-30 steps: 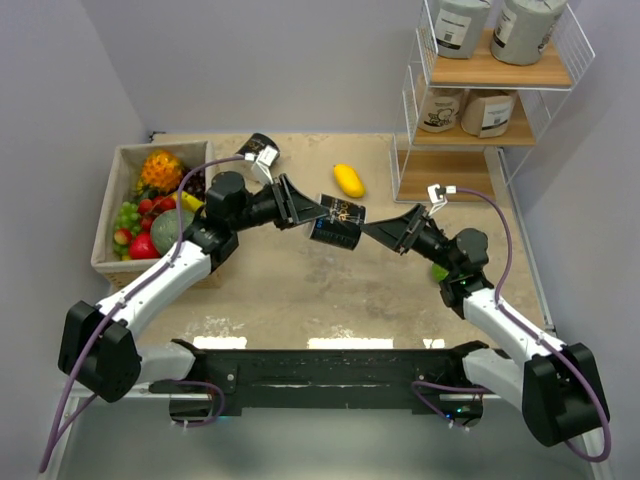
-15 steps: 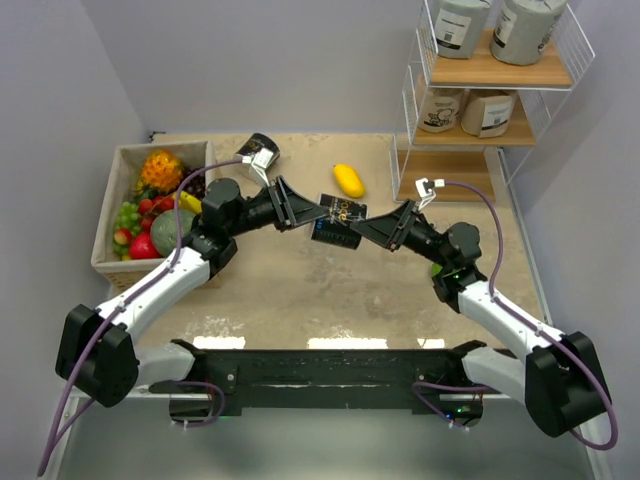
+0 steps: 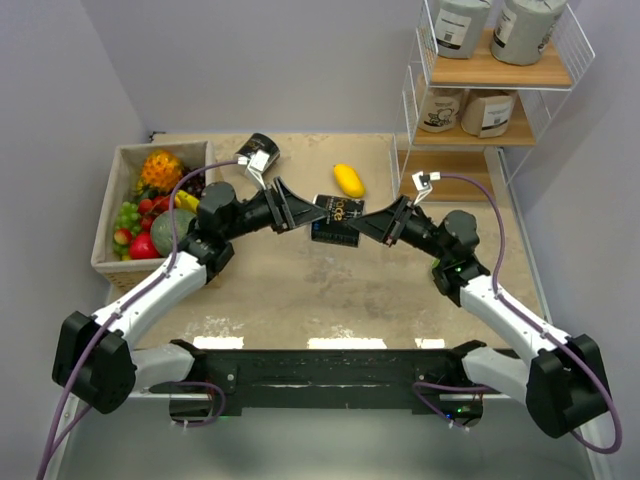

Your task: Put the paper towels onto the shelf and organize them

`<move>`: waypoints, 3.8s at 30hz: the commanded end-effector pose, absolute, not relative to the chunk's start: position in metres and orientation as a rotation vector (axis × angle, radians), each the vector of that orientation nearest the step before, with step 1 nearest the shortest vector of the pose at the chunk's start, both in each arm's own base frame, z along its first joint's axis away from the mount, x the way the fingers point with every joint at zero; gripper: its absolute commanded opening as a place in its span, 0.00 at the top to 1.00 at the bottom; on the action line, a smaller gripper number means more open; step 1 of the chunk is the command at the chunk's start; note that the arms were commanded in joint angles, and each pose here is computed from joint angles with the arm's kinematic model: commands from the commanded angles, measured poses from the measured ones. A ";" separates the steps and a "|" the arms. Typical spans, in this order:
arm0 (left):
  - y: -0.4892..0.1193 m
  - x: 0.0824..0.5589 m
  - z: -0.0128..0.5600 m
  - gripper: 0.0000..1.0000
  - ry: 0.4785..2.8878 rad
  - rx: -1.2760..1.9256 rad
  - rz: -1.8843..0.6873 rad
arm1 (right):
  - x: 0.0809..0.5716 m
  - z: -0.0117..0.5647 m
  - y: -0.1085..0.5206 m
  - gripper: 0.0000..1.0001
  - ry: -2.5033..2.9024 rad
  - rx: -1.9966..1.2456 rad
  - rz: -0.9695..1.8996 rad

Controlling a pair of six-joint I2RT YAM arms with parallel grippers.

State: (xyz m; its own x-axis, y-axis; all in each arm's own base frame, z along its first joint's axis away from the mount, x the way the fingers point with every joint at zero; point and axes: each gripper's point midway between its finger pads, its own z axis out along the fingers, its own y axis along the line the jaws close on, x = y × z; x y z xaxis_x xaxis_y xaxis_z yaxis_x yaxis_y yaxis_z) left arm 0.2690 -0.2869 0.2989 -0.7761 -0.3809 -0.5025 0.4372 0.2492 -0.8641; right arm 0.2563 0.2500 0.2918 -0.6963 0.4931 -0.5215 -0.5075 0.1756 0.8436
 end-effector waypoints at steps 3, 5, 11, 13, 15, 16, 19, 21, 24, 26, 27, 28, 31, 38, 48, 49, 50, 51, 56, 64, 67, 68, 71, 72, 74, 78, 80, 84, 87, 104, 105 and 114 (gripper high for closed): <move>-0.277 0.274 0.309 0.20 1.830 0.105 -1.478 | 0.279 0.292 0.234 0.69 1.782 -0.064 1.292; -0.274 0.281 0.302 0.16 1.860 0.069 -1.435 | 0.283 0.279 0.226 0.70 1.863 -0.078 1.178; -0.257 0.300 0.277 0.11 1.947 0.013 -1.254 | 0.302 0.243 0.183 0.71 2.067 -0.004 0.777; -0.248 0.301 0.264 0.10 2.004 0.010 -1.165 | 0.308 0.232 0.168 0.71 2.124 0.050 0.653; -0.236 0.309 0.262 0.08 2.009 0.019 -1.048 | 0.311 0.225 0.144 0.72 2.169 0.126 0.489; -0.230 0.307 0.254 0.07 2.047 0.014 -1.000 | 0.313 0.223 0.136 0.72 2.178 0.142 0.434; -0.209 0.311 0.252 0.06 2.051 0.038 -0.827 | 0.316 0.212 0.106 0.72 2.223 0.209 0.215; -0.191 0.313 0.255 0.05 2.023 0.057 -0.697 | 0.320 0.205 0.090 0.72 2.252 0.229 0.084; -0.164 0.311 0.250 0.05 2.013 0.074 -0.526 | 0.329 0.194 0.078 0.72 2.283 0.250 -0.027; -0.140 0.311 0.250 0.05 1.987 0.054 -0.385 | 0.337 0.193 0.077 0.71 2.284 0.257 -0.048; -0.132 0.308 0.238 0.05 2.002 0.051 -0.340 | 0.341 0.185 0.075 0.71 2.298 0.261 -0.076; -0.124 0.305 0.240 0.05 1.979 0.036 -0.308 | 0.345 0.183 0.075 0.71 2.300 0.264 -0.086; -0.107 0.298 0.234 0.05 1.944 0.007 -0.239 | 0.358 0.173 0.075 0.71 2.298 0.275 -0.106; -0.098 0.292 0.253 0.04 1.872 -0.028 -0.236 | 0.372 0.157 0.078 0.64 2.327 0.268 -0.124; -0.097 0.291 0.252 0.03 1.875 -0.027 -0.232 | 0.365 0.198 0.055 0.32 2.263 0.325 -0.170; -0.097 0.291 0.252 0.03 1.875 -0.027 -0.232 | 0.364 0.200 0.051 0.31 2.259 0.335 -0.170; -0.097 0.291 0.253 0.03 1.872 -0.027 -0.234 | 0.362 0.196 0.046 0.31 2.265 0.351 -0.171; -0.097 0.291 0.253 0.03 1.874 -0.029 -0.234 | 0.362 0.197 0.033 0.31 2.252 0.395 -0.169; -0.094 0.289 0.253 0.03 1.871 -0.034 -0.225 | 0.366 0.186 0.015 0.32 2.260 0.504 -0.017; -0.095 0.290 0.249 0.03 1.880 -0.030 -0.224 | 0.373 0.158 0.003 0.32 2.235 0.692 0.239; -0.096 0.290 0.249 0.03 1.880 -0.027 -0.227 | 0.374 0.148 0.001 0.32 2.224 0.731 0.304; -0.097 0.290 0.250 0.03 1.878 -0.026 -0.233 | 0.374 0.147 0.001 0.32 2.218 0.730 0.318; -0.098 0.290 0.250 0.03 1.879 -0.021 -0.240 | 0.375 0.143 0.006 0.32 2.205 0.719 0.373; -0.098 0.289 0.250 0.03 1.882 -0.019 -0.238 | 0.375 0.142 0.011 0.32 2.205 0.705 0.403; -0.097 0.290 0.251 0.03 1.877 -0.025 -0.237 | 0.375 0.137 0.015 0.32 2.210 0.702 0.431; -0.096 0.290 0.251 0.03 1.874 -0.028 -0.236 | 0.371 0.130 0.019 0.32 2.237 0.660 0.445; -0.097 0.290 0.250 0.03 1.877 -0.023 -0.236 | 0.368 0.126 0.016 0.32 2.255 0.644 0.417; -0.097 0.290 0.249 0.03 1.883 -0.025 -0.233 | 0.365 0.119 0.012 0.32 2.266 0.638 0.375; -0.098 0.290 0.248 0.03 1.886 -0.022 -0.235 | 0.364 0.112 0.016 0.32 2.284 0.623 0.401; -0.095 0.289 0.251 0.03 1.876 -0.029 -0.229 | 0.375 0.107 0.021 0.53 2.256 0.643 0.452; -0.095 0.289 0.252 0.03 1.873 -0.029 -0.230 | 0.376 0.110 0.021 0.53 2.244 0.656 0.458; -0.098 0.289 0.251 0.03 1.875 -0.023 -0.243 | 0.394 0.147 -0.005 0.60 2.077 0.759 0.365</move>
State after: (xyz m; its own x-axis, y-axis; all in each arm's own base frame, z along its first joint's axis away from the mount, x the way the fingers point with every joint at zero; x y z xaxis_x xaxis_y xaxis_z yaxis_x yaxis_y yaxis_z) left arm 0.2872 -0.0987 0.2431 -0.3456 -0.1347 -0.9287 0.1004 0.9787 -0.1793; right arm 0.3684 0.0131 0.0997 -0.5898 0.6027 -0.5376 0.3817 0.7946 0.4720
